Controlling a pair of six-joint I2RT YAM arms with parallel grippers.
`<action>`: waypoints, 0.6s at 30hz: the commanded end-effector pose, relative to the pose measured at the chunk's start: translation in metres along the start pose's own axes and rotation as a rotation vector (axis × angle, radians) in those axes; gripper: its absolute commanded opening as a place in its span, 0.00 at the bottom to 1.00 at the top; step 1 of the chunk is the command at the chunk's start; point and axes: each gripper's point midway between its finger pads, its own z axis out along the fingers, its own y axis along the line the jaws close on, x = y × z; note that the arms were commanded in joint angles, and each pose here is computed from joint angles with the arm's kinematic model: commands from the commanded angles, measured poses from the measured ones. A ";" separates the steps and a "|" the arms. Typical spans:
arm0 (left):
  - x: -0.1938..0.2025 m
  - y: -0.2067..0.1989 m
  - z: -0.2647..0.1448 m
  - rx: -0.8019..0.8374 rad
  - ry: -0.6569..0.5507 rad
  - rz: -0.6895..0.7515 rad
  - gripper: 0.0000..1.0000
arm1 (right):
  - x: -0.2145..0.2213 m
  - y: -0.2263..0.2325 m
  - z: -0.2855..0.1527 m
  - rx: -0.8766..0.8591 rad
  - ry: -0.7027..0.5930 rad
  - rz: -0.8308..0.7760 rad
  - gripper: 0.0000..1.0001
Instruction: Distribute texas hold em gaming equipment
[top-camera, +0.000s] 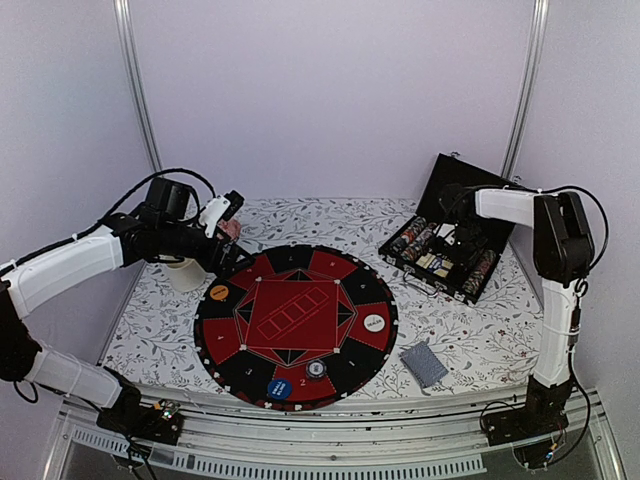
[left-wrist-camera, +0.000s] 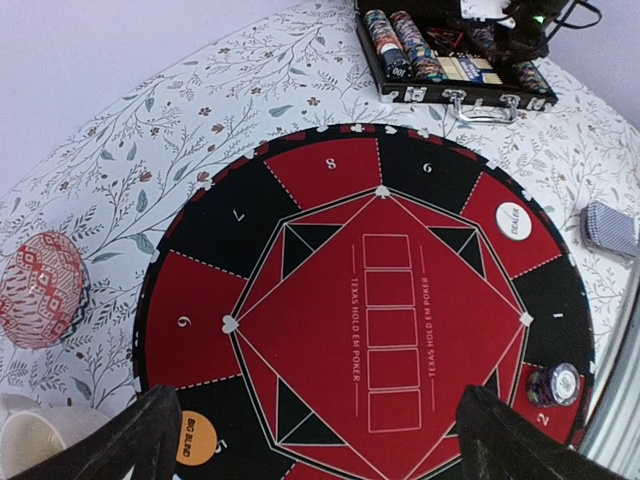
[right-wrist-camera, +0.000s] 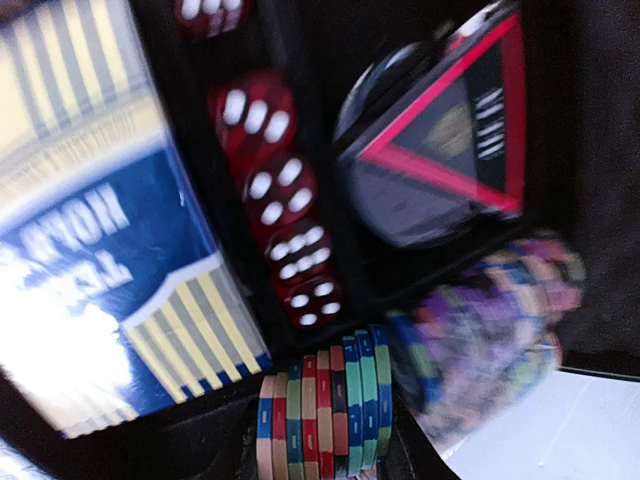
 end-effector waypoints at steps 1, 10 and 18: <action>-0.011 -0.003 -0.012 0.014 -0.068 0.036 0.98 | -0.026 -0.032 -0.069 0.025 -0.148 0.144 0.02; -0.036 -0.028 -0.041 0.038 -0.241 0.179 0.95 | -0.088 0.036 -0.218 -0.367 -0.485 0.274 0.02; -0.053 -0.080 -0.037 -0.018 -0.253 0.396 0.98 | -0.117 0.249 -0.302 -1.110 -0.582 0.039 0.02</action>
